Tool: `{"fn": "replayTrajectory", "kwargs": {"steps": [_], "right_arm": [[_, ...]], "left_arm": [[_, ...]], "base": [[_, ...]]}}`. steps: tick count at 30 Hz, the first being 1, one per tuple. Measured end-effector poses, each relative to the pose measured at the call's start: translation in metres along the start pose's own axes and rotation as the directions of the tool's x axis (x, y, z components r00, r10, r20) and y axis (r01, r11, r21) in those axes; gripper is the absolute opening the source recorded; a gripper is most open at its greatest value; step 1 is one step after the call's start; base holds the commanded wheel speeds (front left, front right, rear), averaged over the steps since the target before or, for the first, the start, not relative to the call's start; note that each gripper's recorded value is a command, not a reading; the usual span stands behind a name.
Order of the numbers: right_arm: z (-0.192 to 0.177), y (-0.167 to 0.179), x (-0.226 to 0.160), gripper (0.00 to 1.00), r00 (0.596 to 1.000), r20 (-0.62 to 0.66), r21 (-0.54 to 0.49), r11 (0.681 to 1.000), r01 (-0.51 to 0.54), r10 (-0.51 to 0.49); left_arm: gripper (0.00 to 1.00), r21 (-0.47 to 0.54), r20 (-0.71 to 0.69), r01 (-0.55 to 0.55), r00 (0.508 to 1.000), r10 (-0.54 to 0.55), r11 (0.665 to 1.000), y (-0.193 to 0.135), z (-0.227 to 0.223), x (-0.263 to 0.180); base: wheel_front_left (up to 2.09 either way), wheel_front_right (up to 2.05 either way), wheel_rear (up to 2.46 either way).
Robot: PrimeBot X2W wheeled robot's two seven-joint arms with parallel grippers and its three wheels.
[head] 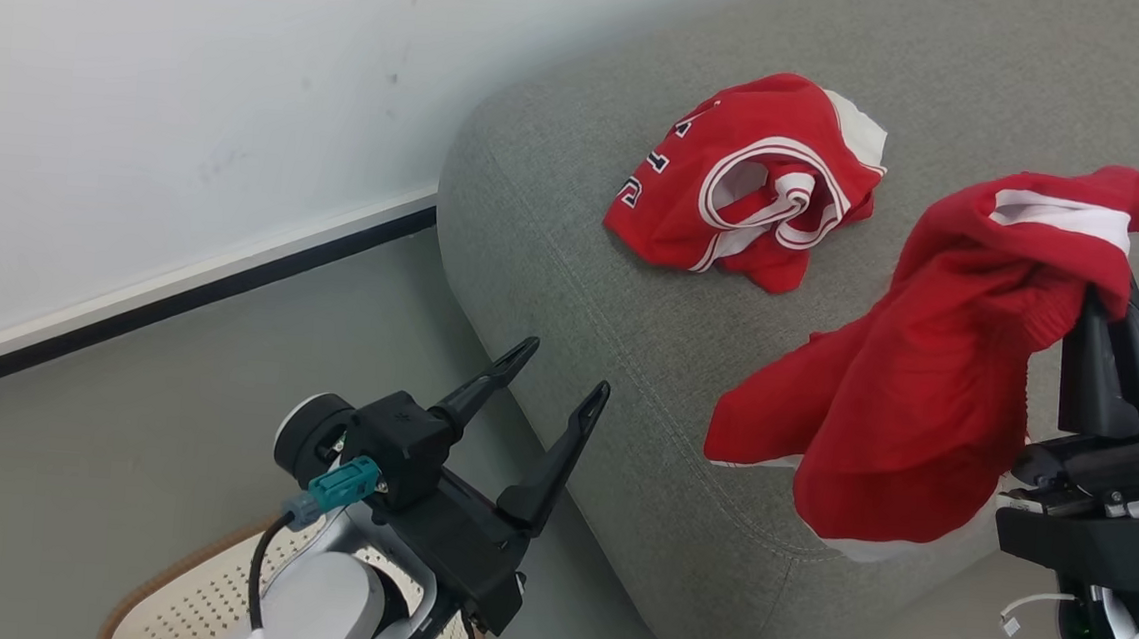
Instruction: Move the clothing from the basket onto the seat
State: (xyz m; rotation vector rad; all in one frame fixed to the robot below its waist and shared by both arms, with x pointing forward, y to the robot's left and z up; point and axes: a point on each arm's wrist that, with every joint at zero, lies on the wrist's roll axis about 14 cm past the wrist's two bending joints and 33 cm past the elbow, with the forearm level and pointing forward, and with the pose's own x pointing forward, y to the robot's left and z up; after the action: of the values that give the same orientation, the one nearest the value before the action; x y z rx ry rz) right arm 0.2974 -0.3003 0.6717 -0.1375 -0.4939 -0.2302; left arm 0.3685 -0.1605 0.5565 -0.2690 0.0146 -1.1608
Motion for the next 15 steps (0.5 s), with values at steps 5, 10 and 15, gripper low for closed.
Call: {"fn": "replayTrajectory", "kwargs": {"steps": [5, 10, 15], "right_arm": [[-0.004, 0.001, 0.005, 0.0, 1.0, -0.006, 0.019, 1.0, -0.001, 0.001], [-0.01, -0.008, 0.02, 0.0, 1.0, -0.012, 0.026, 1.0, 0.006, -0.006], [-0.017, -0.025, 0.046, 0.0, 1.0, -0.018, -0.009, 1.0, 0.01, -0.01]], "left_arm": [[1.0, -0.013, -0.003, 0.0, 1.0, 0.0, 1.0, 0.002, -0.002, -0.001], [1.0, -0.023, -0.003, -0.003, 1.0, 0.003, 1.0, 0.009, -0.005, -0.002], [1.0, -0.03, -0.01, -0.015, 1.0, 0.014, 0.999, 0.021, -0.008, -0.003]], "base": [[0.0, 0.0, 0.0], [0.0, 0.0, 0.0], [0.0, 0.0, 0.0]]}}
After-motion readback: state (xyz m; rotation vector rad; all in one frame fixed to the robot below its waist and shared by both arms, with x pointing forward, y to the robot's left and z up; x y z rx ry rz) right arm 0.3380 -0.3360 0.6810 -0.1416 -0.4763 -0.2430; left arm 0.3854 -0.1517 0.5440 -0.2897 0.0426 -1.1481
